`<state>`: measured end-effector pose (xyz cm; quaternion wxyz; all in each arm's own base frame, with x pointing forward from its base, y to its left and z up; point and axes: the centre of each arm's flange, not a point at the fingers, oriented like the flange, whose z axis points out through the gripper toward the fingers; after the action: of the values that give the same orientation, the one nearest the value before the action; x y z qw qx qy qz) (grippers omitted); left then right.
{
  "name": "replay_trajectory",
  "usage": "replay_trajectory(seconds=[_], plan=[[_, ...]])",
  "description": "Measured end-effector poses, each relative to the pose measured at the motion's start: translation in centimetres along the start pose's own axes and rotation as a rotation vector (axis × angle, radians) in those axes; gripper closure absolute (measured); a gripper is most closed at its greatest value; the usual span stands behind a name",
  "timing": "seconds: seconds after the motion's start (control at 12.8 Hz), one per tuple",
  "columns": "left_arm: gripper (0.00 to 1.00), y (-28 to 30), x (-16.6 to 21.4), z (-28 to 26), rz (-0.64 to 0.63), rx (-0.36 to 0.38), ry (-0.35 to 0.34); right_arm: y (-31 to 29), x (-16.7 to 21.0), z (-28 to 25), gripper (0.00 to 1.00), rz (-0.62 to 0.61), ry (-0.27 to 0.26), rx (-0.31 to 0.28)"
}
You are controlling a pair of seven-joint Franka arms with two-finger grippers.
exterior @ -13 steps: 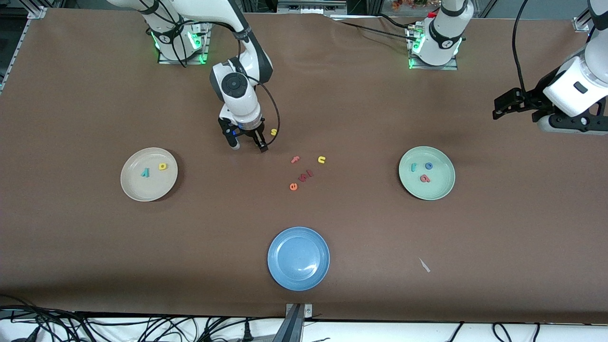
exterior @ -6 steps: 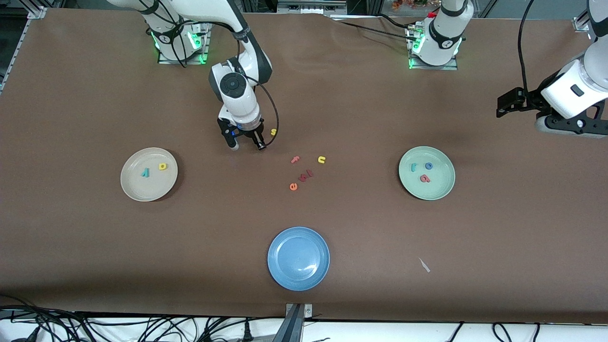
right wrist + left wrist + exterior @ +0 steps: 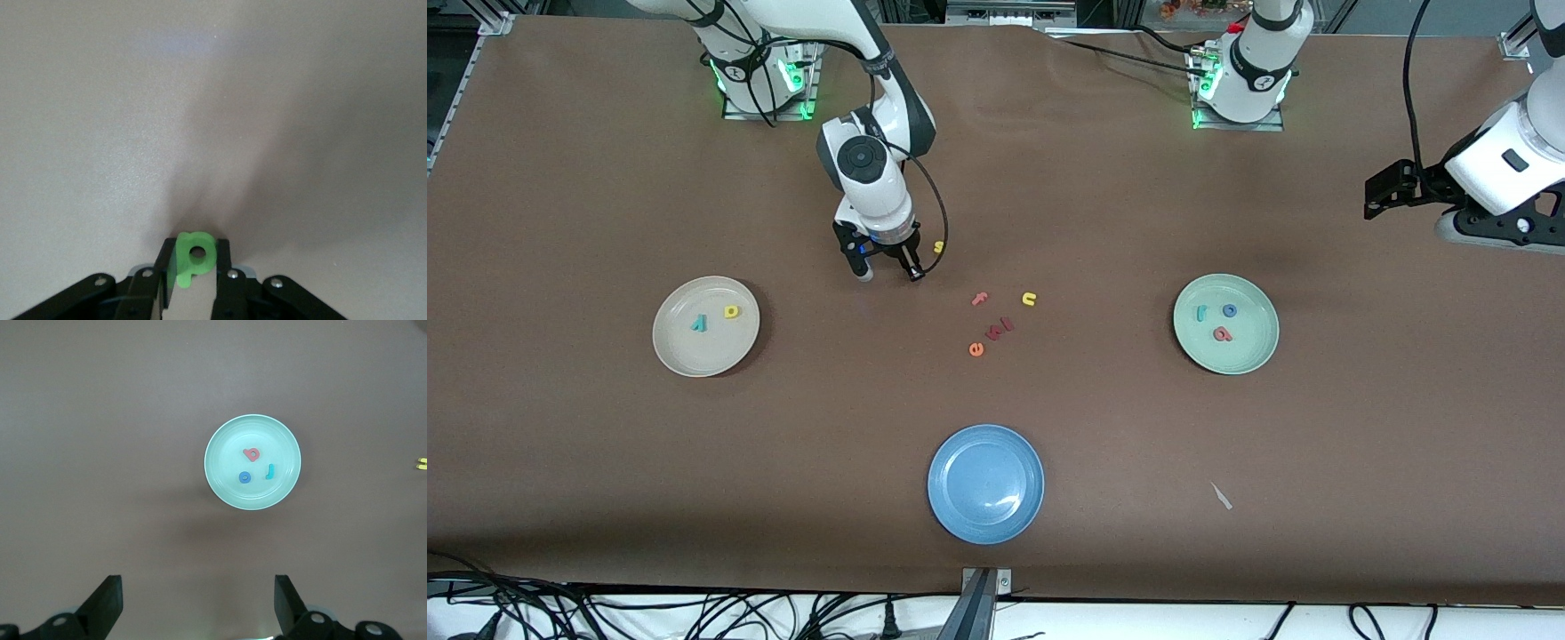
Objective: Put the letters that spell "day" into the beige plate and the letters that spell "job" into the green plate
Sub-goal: 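Raise the left gripper away while the right gripper grasps the green p, then carry the green p to the beige plate with the right gripper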
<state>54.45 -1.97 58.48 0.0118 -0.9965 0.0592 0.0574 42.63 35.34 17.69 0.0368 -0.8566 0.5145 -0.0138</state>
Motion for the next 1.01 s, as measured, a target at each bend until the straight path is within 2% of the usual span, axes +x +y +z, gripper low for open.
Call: replay_trajectory(seconds=[0.47,0.62,0.78,1.01], plan=[[0.0,-0.5,0.0,-0.1,-0.006,-0.001,0.002,-0.8,-0.6,-0.6,0.73,-0.026,-0.013,-0.055],[0.0,-0.7,0.1,-0.2,-0.008,0.0,0.016,-1.6,0.1,-1.2,0.73,-0.062,-0.016,-0.099],[0.0,-0.8,0.2,-0.3,-0.008,0.001,0.024,-2.8,2.0,-2.6,0.73,-0.128,-0.024,-0.162],[0.0,-0.4,0.0,-0.8,0.016,0.002,0.024,-3.2,6.2,-5.1,0.73,-0.328,-0.067,-0.245]])
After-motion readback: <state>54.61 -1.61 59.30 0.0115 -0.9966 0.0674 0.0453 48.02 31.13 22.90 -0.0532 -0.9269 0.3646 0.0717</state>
